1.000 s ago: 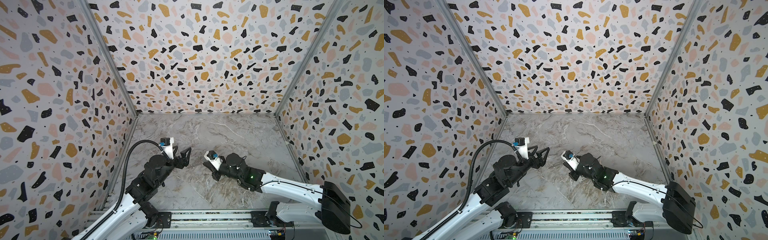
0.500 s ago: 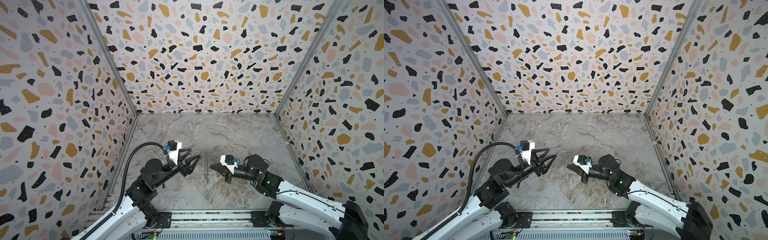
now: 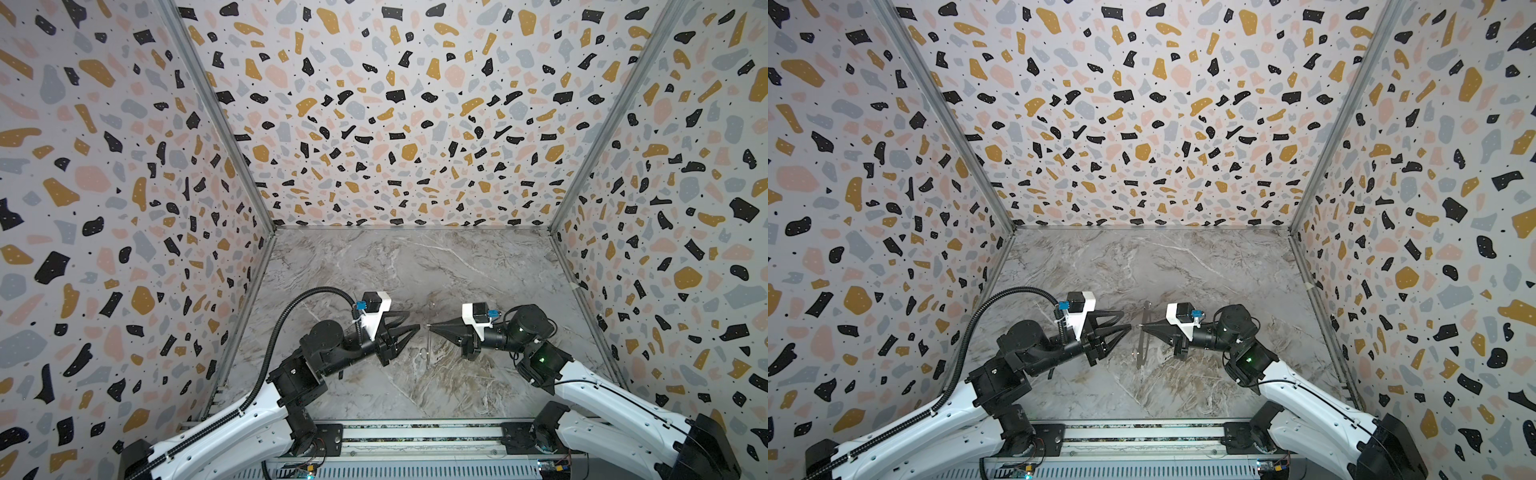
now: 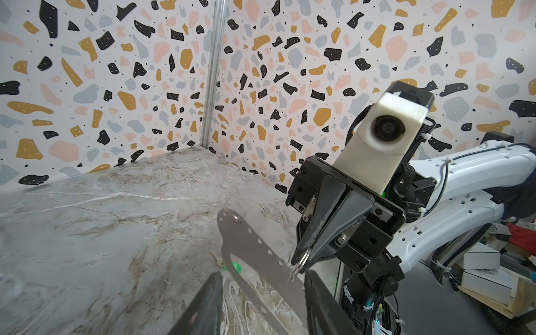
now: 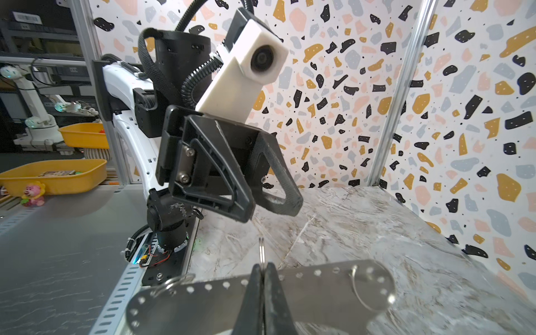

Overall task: Attach keys to a key ring
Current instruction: Pass the keyring.

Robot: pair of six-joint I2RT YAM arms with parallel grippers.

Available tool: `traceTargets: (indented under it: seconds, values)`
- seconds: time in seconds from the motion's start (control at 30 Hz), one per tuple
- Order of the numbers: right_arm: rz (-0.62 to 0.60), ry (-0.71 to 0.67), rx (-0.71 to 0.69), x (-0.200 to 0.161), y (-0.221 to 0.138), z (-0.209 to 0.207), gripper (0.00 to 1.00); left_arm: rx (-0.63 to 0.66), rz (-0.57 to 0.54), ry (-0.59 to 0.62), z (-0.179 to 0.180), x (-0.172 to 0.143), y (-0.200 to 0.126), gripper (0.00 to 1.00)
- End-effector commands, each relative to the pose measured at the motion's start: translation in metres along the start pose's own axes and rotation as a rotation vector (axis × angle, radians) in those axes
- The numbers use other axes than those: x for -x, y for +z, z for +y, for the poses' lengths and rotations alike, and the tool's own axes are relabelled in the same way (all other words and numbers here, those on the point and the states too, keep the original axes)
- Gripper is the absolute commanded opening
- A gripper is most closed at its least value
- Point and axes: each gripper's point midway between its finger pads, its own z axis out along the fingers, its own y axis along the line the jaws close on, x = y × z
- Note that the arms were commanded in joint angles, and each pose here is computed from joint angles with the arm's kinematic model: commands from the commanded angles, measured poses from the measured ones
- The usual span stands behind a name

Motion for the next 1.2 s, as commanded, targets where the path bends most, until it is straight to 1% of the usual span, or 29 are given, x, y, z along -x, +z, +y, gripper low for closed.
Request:
traceTargets:
  seconds: [0.0,0.27,0.4,0.5,0.8,1.17]
  values:
    - [-0.074,-0.027,0.061,0.022,-0.004,0.011,0.00,-0.052,-0.057,0.051,-0.013,0.011,0.002,0.44]
    - [-0.095,-0.009,0.126,0.026,-0.006,0.016,0.00,-0.108,-0.078,0.068,-0.027,0.010,0.003,0.41]
    - [-0.081,0.010,0.178,0.024,-0.003,0.019,0.00,-0.138,-0.090,0.074,-0.034,0.012,0.002,0.38]
    - [-0.078,0.016,0.190,0.023,-0.002,0.019,0.00,-0.155,-0.099,0.079,-0.038,0.012,0.000,0.37]
    - [-0.091,0.026,0.207,0.026,-0.001,0.019,0.00,-0.163,-0.095,0.088,-0.040,0.008,0.000,0.29]
    - [-0.096,0.052,0.243,0.026,0.002,0.021,0.00,-0.167,-0.092,0.096,-0.041,0.006,0.000,0.24]
